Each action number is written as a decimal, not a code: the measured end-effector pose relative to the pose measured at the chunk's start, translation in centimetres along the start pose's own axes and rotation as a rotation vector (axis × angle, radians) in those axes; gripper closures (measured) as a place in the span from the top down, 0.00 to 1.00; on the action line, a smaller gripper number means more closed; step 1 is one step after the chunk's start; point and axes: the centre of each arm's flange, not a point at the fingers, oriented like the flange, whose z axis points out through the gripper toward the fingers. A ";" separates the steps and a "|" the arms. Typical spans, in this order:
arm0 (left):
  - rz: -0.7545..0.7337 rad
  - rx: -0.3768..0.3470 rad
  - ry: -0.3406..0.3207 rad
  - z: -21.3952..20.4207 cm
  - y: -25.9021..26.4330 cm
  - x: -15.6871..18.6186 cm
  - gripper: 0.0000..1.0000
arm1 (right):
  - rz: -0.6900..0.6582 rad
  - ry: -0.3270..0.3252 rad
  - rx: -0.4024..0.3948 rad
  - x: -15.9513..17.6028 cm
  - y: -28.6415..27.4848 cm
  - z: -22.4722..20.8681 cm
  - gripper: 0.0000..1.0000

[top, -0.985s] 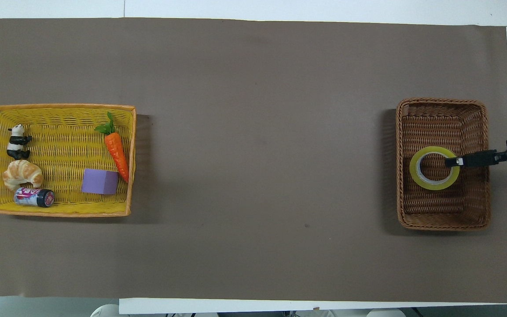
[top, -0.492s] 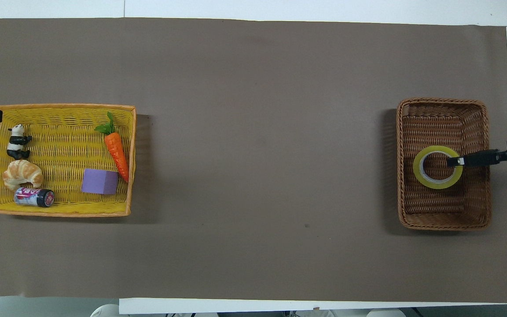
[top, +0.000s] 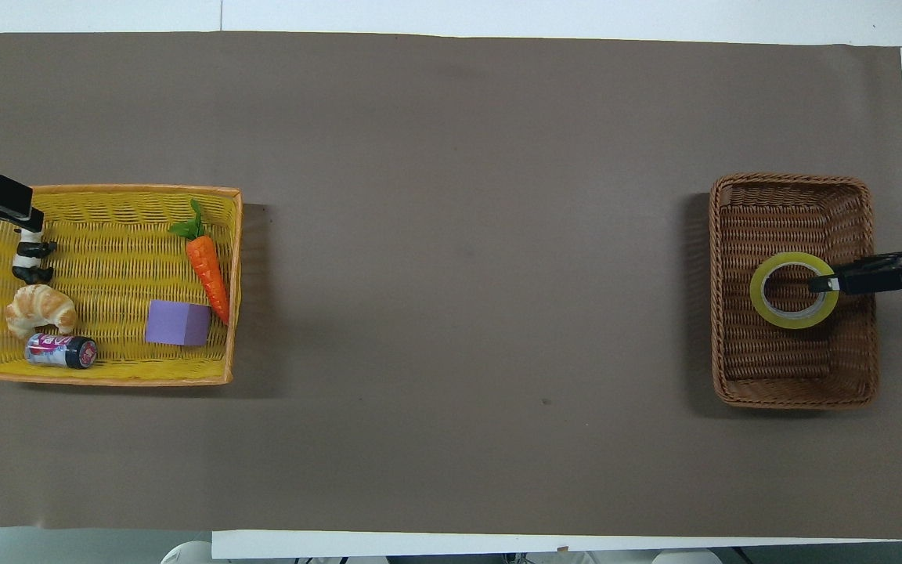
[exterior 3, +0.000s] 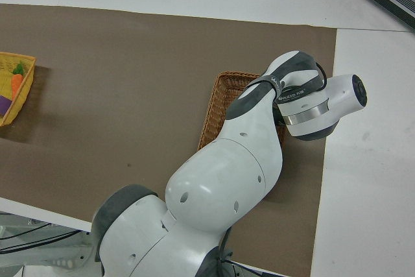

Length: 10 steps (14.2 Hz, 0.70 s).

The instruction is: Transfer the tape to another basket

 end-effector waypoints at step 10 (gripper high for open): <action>-0.017 -0.001 0.001 -0.1 -0.9 -0.1 1.00 | -0.097 -0.139 -0.464 8.5 -17.2 -7.3 1.00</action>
